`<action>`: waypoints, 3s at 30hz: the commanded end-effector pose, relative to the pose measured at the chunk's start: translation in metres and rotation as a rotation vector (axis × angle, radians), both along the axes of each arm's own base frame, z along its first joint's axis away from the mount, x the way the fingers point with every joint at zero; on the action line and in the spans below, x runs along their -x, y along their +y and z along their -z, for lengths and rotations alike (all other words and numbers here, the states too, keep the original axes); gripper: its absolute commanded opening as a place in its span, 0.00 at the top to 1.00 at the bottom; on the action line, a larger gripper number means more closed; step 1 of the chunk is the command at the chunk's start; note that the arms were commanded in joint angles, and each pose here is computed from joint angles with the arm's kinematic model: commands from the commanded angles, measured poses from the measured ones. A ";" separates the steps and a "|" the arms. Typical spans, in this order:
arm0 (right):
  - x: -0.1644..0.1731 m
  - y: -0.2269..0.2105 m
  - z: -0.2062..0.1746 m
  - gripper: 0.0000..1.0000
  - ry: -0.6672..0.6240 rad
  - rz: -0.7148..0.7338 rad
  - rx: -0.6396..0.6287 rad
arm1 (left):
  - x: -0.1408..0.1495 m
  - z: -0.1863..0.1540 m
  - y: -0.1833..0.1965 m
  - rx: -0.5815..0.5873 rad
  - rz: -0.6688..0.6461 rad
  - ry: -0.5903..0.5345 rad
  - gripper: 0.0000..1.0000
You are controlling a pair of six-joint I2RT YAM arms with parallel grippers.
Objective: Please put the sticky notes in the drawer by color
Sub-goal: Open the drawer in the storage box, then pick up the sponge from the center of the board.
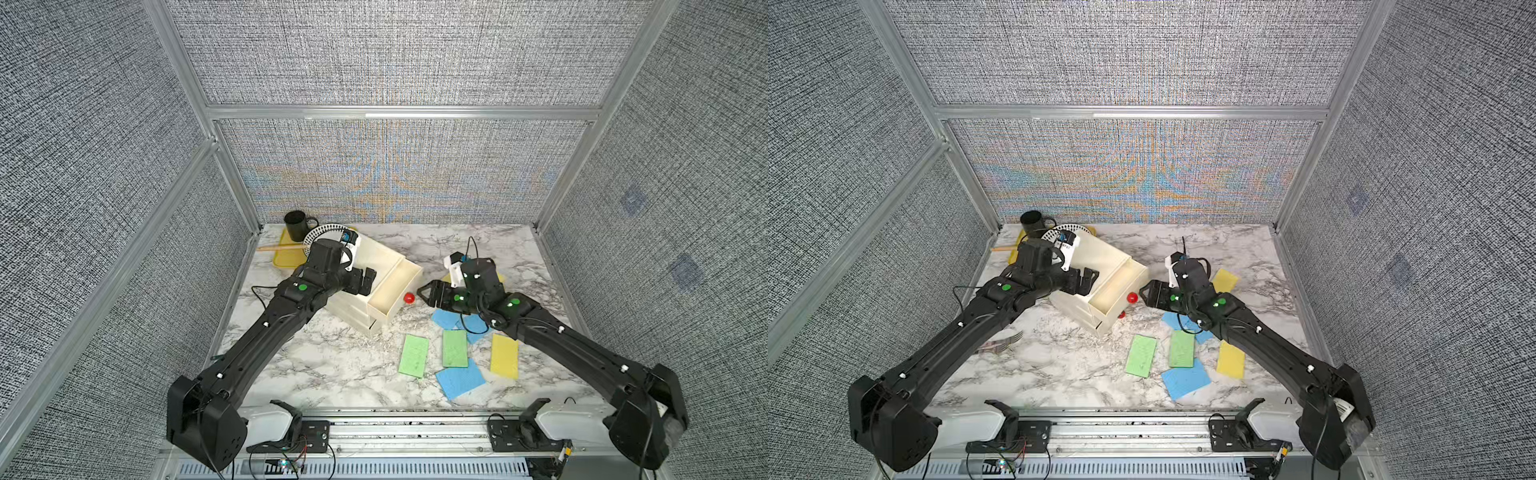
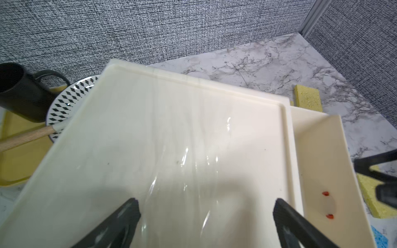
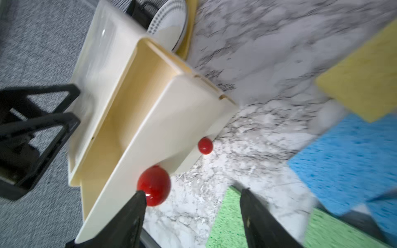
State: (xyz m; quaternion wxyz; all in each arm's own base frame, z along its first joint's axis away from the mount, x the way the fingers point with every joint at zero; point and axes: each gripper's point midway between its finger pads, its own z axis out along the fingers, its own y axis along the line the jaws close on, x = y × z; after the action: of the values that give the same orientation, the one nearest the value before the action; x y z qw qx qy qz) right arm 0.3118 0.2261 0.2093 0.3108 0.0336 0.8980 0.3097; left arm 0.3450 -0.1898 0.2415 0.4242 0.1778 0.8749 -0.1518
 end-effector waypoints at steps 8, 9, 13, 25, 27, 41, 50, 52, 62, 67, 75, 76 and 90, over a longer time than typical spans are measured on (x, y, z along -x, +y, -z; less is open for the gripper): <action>-0.068 -0.211 0.072 0.27 0.327 0.432 0.311 | 0.013 -0.022 0.008 0.030 -0.013 -0.030 0.00; -0.073 -0.221 0.083 0.28 0.368 0.441 0.328 | 0.014 -0.023 0.007 0.035 -0.005 -0.031 0.00; -0.088 -0.239 0.113 0.28 0.451 0.460 0.355 | 0.016 -0.021 0.001 0.052 0.021 -0.018 0.00; -0.106 -0.226 0.170 0.36 0.515 0.413 0.298 | 0.016 -0.014 -0.002 0.035 0.045 0.003 0.00; -0.103 -0.226 0.178 0.40 0.532 0.418 0.312 | 0.015 -0.012 -0.002 0.034 0.045 0.008 0.00; -0.087 -0.227 0.193 1.00 0.551 0.434 0.362 | 0.015 -0.003 -0.005 0.017 0.053 0.060 0.00; -0.082 -0.149 0.042 1.00 0.140 0.154 0.320 | 0.040 -0.027 -0.047 0.130 0.240 0.115 0.00; -0.068 -0.121 0.016 1.00 0.070 0.057 0.293 | 0.044 -0.037 -0.056 0.171 0.273 0.120 0.00; 0.025 0.004 -0.050 1.00 -0.121 -0.350 0.210 | 0.057 -0.100 -0.087 0.323 0.372 0.098 0.00; 0.052 0.034 -0.065 1.00 -0.161 -0.430 0.192 | 0.058 -0.092 -0.097 0.292 0.377 0.144 0.00; 0.075 0.063 -0.085 1.00 -0.203 -0.496 0.200 | 0.070 -0.081 -0.107 0.284 0.414 0.188 0.38; 0.076 0.063 -0.089 1.00 -0.209 -0.494 0.197 | 0.071 -0.080 -0.107 0.285 0.415 0.190 0.48; 0.073 0.020 -0.141 0.41 -0.227 -0.151 0.065 | 0.080 -0.116 -0.090 0.554 0.274 0.108 0.99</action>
State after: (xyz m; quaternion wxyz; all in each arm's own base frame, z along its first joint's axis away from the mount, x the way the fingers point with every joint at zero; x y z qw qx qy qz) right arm 0.2360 0.2564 0.3377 0.3715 -0.1446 0.8729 0.2812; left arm 0.2541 -0.2825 0.3299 0.3401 0.2278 0.8137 -0.4127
